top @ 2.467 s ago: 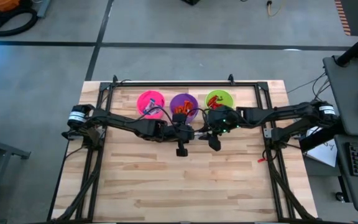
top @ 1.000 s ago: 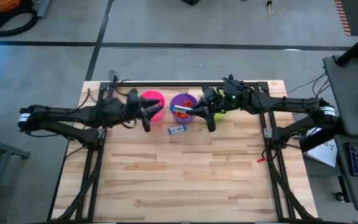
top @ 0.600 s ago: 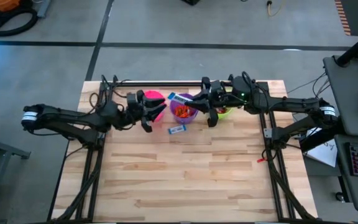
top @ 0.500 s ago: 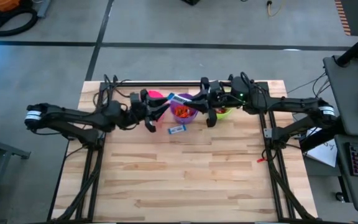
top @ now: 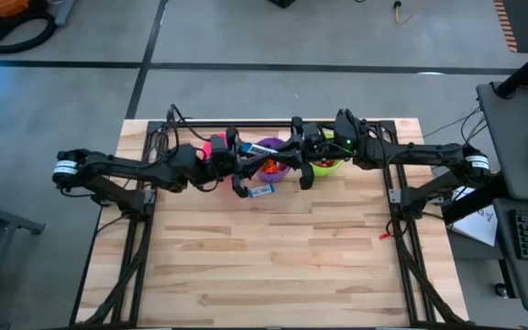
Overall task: Organize candy in baskets
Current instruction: Put the white chocolate into the pink bucket
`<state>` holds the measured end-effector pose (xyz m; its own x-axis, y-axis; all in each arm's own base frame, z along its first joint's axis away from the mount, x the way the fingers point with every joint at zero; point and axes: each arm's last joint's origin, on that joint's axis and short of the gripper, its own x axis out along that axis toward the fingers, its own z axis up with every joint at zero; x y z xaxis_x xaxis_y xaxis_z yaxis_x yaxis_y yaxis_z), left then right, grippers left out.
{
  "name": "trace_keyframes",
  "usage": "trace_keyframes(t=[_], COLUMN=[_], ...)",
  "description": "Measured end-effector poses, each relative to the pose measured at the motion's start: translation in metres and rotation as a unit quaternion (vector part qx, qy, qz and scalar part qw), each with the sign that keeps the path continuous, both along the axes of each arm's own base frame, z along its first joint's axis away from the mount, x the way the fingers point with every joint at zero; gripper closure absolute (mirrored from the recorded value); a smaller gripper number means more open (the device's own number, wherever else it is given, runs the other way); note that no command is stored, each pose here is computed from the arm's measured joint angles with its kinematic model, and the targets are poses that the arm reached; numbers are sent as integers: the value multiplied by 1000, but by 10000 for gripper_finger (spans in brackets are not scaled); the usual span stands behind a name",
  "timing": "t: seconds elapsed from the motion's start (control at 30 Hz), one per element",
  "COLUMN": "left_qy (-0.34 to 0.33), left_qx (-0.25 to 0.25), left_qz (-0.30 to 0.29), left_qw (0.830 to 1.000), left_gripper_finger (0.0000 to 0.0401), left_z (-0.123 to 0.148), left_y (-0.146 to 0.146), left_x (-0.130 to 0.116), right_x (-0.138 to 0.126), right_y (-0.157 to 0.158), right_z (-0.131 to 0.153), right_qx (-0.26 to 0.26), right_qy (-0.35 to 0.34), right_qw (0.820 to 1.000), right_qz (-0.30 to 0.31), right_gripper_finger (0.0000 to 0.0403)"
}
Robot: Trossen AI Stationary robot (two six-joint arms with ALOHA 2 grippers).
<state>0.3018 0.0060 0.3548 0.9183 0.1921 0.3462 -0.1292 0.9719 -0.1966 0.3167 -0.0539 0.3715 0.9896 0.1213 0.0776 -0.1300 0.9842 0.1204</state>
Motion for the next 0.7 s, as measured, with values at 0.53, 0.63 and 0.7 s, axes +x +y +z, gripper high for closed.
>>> trace_keyframes(t=[0.53, 0.63, 0.7], left_qy=[70, 162, 244], left_qx=[-21, -37, -59], left_qz=[61, 143, 197], left_qw=[995, 976, 948], left_gripper_finger=[381, 389, 391], left_z=[3, -4, -16], left_y=[5, 13, 20], left_x=[-16, -32, -45], right_x=[-4, -7, -8], right_y=[-4, -9, -12], right_z=[-5, -10, -15], right_qx=[36, 62, 72], right_qy=[46, 76, 104], right_qw=[997, 990, 985], right_qz=[-57, -106, -119], right_gripper_finger=[259, 235, 223])
